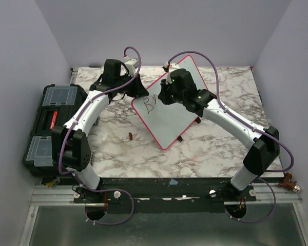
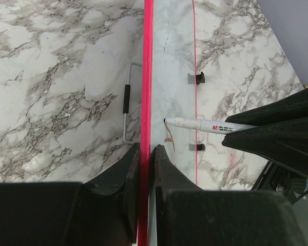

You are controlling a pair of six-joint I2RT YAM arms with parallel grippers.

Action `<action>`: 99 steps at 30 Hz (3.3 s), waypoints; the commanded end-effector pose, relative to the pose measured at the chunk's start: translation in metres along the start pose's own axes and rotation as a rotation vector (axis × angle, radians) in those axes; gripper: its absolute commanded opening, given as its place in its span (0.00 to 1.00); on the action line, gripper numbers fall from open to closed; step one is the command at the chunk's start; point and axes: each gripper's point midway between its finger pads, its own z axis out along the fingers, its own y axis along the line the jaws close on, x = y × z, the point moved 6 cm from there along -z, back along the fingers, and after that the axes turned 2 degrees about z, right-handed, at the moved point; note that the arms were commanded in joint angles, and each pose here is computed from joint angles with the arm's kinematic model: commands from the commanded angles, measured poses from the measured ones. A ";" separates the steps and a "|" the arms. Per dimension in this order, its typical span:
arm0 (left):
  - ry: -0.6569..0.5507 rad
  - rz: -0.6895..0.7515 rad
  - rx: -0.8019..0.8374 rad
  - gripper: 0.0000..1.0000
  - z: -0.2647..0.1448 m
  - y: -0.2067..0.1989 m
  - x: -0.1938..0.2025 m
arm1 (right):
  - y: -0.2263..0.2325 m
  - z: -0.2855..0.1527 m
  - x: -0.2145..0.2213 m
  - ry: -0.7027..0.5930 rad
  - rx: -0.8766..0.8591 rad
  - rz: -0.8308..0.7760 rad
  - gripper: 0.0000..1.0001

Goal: Write a sentence on the whiteboard
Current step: Write on the whiteboard at the whiteboard stand.

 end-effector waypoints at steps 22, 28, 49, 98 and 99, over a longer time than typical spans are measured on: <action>0.006 0.083 0.008 0.00 -0.005 -0.015 -0.003 | -0.024 -0.037 -0.004 -0.125 0.099 -0.005 0.01; 0.012 0.073 -0.011 0.00 -0.005 -0.015 -0.004 | -0.025 -0.040 -0.004 -0.142 0.089 0.000 0.01; 0.061 0.050 -0.073 0.00 -0.008 -0.011 -0.013 | -0.027 -0.051 -0.001 -0.188 0.023 0.024 0.01; 0.016 0.121 -0.078 0.00 -0.025 -0.021 -0.012 | -0.020 -0.015 0.034 -0.084 -0.090 0.048 0.01; 0.017 0.119 -0.077 0.00 -0.025 -0.021 -0.011 | -0.020 -0.016 0.037 -0.079 -0.088 0.050 0.01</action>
